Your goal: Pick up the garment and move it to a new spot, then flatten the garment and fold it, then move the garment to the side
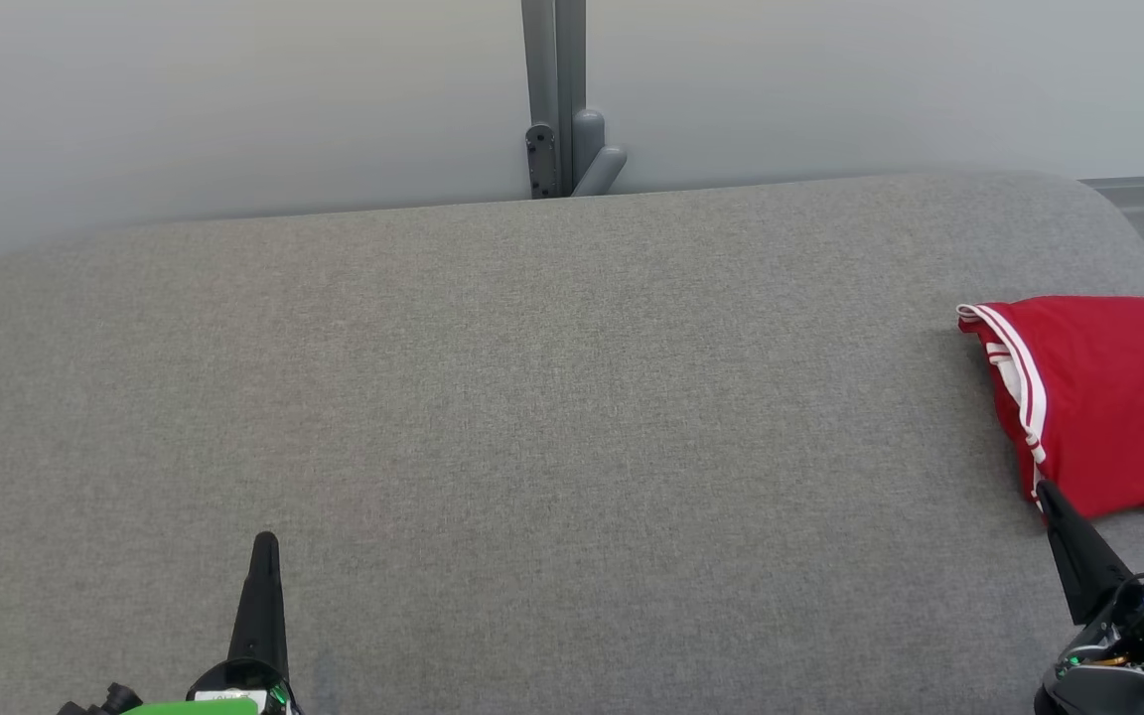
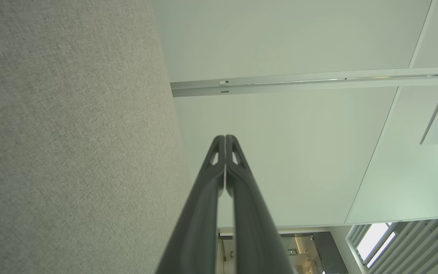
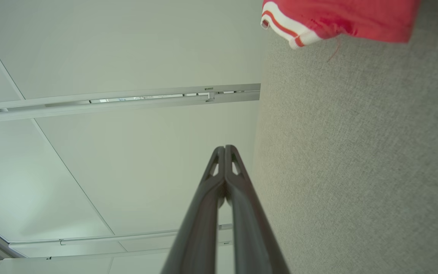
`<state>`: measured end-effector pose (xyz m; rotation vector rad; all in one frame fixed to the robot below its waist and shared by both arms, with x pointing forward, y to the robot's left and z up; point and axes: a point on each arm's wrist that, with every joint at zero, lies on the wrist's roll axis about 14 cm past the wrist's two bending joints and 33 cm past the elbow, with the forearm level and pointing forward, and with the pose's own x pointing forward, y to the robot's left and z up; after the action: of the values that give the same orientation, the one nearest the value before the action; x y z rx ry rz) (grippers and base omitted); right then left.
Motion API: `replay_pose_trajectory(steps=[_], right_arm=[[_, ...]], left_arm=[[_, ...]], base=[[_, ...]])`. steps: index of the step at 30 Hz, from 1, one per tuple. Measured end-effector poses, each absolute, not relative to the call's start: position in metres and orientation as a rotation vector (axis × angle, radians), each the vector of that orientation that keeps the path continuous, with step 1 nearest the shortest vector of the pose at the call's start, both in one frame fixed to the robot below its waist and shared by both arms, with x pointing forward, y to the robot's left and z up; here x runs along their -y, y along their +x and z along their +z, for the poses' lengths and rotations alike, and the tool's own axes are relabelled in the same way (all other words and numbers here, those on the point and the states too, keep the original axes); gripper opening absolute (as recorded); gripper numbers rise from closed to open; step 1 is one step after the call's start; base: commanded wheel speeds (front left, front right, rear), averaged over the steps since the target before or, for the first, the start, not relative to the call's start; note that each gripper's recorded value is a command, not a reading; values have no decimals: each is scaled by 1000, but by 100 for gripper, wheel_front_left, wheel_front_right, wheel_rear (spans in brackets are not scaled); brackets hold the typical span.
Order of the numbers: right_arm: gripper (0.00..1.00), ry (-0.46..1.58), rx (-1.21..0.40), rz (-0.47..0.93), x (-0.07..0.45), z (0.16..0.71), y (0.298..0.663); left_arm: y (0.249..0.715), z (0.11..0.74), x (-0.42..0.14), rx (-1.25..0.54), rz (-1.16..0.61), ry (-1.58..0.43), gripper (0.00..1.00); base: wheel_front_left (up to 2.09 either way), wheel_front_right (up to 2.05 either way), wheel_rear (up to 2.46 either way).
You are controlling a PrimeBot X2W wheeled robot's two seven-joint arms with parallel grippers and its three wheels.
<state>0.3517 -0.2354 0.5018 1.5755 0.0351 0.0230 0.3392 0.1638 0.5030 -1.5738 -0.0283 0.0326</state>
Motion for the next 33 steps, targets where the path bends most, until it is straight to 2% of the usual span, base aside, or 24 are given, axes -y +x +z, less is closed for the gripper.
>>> replay_pose_trajectory(steps=[33], right_arm=[[0, 1576, -34, 25, 236, 502, 352]], left_arm=[[339, 503, -164, 28, 33, -1574, 0]], base=[[0, 0, 0]])
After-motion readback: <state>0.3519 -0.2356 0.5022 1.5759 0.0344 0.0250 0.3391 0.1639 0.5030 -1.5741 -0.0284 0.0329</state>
